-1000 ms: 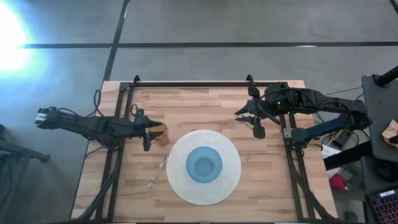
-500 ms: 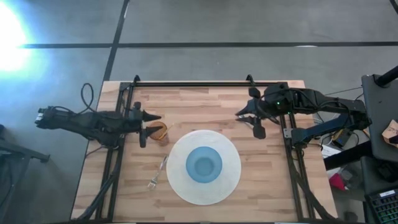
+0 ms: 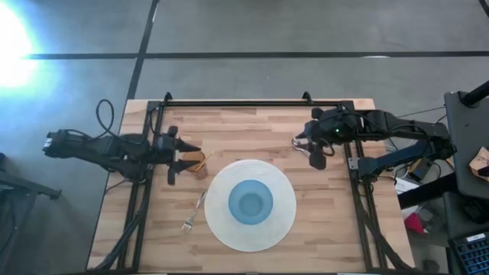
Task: Pick & Place Utensil
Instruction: Put the spoon into the blue bowl
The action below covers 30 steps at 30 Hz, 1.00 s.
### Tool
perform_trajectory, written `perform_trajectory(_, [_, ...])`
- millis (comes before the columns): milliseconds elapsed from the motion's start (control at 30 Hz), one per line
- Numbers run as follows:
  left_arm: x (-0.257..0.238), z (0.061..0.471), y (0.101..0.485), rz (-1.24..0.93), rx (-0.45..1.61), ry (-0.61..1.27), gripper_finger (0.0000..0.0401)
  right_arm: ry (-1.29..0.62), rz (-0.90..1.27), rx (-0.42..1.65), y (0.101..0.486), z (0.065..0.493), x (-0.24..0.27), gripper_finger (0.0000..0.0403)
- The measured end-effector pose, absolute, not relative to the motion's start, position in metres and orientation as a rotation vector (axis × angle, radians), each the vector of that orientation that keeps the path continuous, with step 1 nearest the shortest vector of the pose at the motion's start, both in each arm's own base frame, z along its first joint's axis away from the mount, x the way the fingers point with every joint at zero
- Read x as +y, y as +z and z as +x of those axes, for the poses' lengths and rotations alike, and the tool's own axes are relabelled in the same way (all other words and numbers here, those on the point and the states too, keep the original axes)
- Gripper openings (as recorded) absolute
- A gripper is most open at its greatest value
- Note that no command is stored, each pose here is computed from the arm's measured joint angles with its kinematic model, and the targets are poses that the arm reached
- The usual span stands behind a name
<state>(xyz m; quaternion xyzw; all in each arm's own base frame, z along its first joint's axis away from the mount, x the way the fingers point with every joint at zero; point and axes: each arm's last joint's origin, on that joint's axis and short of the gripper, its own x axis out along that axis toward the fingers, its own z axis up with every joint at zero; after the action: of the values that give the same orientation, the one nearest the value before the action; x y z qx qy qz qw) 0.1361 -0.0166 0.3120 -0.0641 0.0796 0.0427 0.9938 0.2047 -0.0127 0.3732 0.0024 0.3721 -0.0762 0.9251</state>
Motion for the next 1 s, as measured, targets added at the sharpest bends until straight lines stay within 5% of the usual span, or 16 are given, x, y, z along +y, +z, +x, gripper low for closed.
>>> perform_trajectory(1000, [-0.045,0.173,0.321,-0.152,0.228,-0.110,0.0204,-0.529,0.409,1.072,0.266,0.187,-0.058,0.0167])
